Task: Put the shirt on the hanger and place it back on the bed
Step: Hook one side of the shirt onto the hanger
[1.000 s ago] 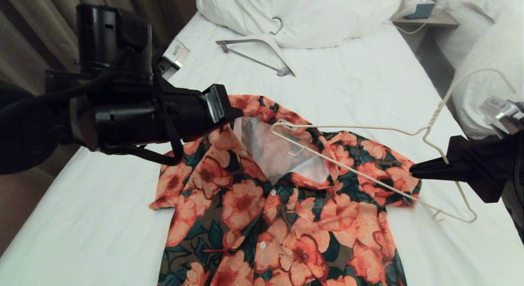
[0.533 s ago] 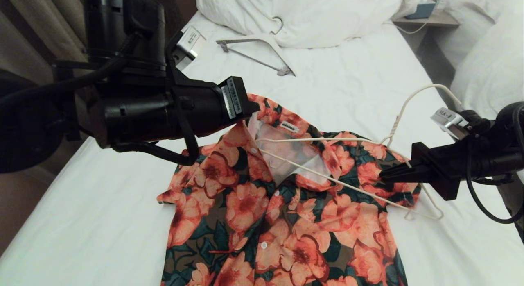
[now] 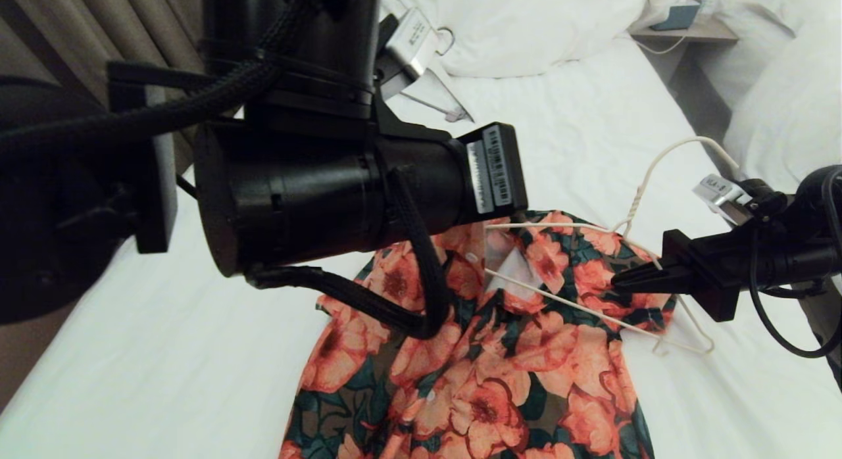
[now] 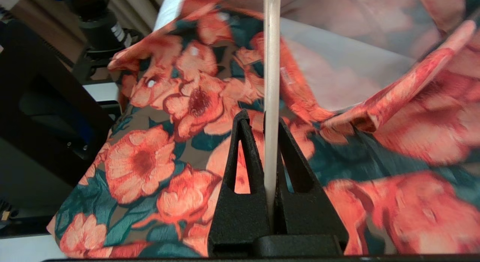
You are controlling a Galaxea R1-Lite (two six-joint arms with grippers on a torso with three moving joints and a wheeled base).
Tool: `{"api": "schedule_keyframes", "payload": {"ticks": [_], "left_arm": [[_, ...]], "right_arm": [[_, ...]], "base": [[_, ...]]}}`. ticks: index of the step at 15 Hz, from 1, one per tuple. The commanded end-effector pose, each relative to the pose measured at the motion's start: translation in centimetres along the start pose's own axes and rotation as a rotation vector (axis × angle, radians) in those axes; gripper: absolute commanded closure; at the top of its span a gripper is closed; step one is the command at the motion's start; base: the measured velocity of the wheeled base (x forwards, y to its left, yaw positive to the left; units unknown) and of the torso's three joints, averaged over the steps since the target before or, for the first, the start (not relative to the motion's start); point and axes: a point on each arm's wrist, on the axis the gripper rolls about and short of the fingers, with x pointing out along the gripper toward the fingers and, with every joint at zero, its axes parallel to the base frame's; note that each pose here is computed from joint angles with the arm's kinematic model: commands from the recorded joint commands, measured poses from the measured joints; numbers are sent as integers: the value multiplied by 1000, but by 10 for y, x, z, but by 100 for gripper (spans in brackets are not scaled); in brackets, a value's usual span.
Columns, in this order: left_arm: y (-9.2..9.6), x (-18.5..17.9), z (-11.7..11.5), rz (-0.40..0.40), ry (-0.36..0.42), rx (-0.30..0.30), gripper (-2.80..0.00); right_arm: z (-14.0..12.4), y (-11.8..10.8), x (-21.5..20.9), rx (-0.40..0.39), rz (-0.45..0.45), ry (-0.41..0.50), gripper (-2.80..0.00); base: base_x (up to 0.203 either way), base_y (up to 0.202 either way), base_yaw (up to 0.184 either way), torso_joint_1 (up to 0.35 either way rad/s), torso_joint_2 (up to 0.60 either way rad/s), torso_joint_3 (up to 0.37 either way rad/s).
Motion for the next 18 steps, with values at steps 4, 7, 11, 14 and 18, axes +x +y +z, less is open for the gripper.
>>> {"api": "schedule_keyframes", "payload": {"ticks": [4, 7, 11, 14, 18], "left_arm": [[-44, 52, -17, -63, 59, 50, 0], [-74, 72, -43, -103, 124, 83, 0], [-86, 79, -73, -81, 181, 51, 0], [-89, 77, -83, -69, 198, 69, 0], [-88, 74, -86, -64, 208, 76, -280]], "right_arm": [[5, 12, 3, -14, 20, -9, 0], [8, 11, 2, -28, 15, -10, 0], [9, 18, 0, -30, 15, -14, 0], [14, 22, -1, -46, 12, -16, 0], [18, 25, -2, -56, 10, -16, 0]], "base": [[0, 0, 0, 0, 0, 0], [0, 0, 0, 0, 0, 0], [0, 0, 0, 0, 0, 0], [0, 0, 0, 0, 0, 0], [0, 0, 0, 0, 0, 0]]}}
